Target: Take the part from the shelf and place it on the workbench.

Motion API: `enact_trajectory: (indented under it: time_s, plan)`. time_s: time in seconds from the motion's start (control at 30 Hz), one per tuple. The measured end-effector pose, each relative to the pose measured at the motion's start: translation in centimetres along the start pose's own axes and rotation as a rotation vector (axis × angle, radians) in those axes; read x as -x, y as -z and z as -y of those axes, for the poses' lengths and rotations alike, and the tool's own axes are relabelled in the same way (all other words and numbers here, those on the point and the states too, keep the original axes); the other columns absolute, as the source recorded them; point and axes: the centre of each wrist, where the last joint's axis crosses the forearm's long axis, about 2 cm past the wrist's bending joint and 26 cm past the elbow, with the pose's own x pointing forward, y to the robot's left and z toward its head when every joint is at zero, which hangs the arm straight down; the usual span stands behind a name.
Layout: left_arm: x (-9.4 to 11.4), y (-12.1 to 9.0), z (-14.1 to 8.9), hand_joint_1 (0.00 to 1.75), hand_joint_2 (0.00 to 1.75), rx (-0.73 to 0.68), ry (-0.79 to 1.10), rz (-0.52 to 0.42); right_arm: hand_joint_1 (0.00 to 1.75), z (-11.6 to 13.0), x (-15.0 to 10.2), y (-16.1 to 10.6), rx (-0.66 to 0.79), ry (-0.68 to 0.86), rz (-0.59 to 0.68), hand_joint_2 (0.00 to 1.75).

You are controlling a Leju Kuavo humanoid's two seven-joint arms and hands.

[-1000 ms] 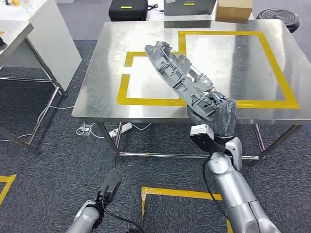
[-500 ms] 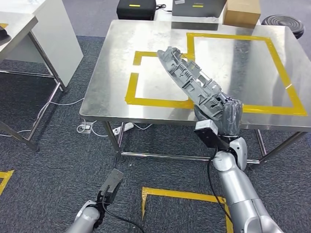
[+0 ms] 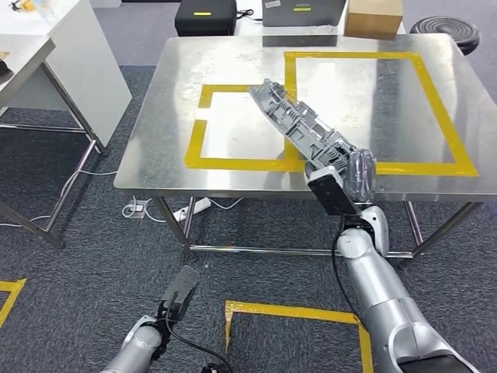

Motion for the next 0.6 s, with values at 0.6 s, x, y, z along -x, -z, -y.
enact_trajectory:
  time_s: [0.6]
  plan:
    - [-0.1,0.1,0.0,0.00,0.00,-0.041,-0.038,-0.057,1.75,-0.9,0.1,-1.3,-0.003,0.074,-0.028,1.75]
